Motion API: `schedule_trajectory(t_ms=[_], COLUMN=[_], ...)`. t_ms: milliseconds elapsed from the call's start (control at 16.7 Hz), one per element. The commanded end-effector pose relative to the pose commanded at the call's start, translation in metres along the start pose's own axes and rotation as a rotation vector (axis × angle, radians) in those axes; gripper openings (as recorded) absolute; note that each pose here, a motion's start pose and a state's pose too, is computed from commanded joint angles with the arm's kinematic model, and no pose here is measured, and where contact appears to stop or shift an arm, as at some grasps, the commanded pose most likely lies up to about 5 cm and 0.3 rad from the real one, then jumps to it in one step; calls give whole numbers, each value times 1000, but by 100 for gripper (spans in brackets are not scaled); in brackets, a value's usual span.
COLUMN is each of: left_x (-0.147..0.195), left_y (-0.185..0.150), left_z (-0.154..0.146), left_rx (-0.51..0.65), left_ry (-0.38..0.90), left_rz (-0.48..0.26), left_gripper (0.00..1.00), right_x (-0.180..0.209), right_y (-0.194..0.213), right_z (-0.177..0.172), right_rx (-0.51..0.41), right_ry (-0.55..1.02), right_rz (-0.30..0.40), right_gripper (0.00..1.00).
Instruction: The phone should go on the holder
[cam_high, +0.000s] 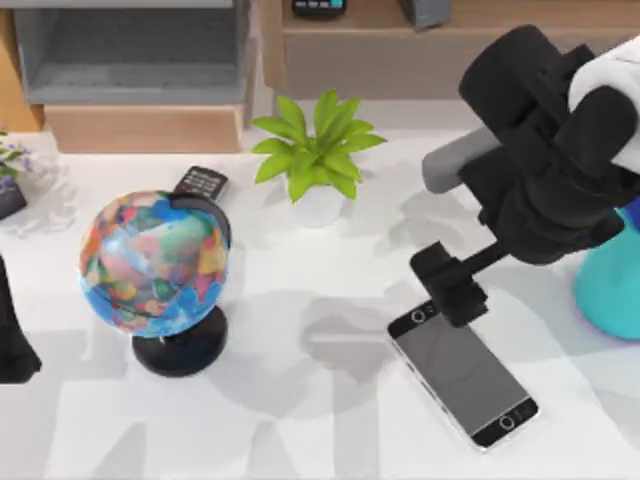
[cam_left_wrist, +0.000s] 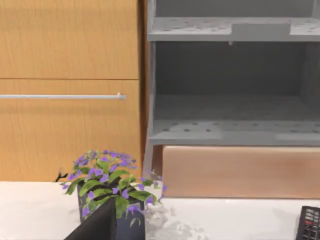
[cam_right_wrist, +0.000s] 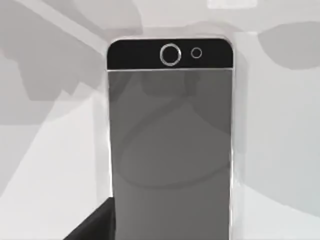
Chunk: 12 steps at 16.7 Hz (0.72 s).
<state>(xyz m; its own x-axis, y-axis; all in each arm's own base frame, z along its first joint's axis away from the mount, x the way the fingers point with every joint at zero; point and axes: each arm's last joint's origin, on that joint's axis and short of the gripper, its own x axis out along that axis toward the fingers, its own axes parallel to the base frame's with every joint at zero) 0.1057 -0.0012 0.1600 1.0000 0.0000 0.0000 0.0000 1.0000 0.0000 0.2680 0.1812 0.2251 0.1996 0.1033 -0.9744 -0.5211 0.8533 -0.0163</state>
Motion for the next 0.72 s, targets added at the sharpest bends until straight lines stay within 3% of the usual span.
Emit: schedule_trajectory(t_ms=[300, 720], left_x=[0, 0], left_y=[0, 0], left_z=[0, 0], left_rx=[0, 0], left_ry=[0, 0], left_rz=[0, 0], left_gripper=[100, 100], right_x=[45, 50], right_y=[18, 18], right_z=[6, 6], right_rx=[-10, -6], right_ry=[212, 226], right_rz=[16, 16], right_gripper=[100, 100])
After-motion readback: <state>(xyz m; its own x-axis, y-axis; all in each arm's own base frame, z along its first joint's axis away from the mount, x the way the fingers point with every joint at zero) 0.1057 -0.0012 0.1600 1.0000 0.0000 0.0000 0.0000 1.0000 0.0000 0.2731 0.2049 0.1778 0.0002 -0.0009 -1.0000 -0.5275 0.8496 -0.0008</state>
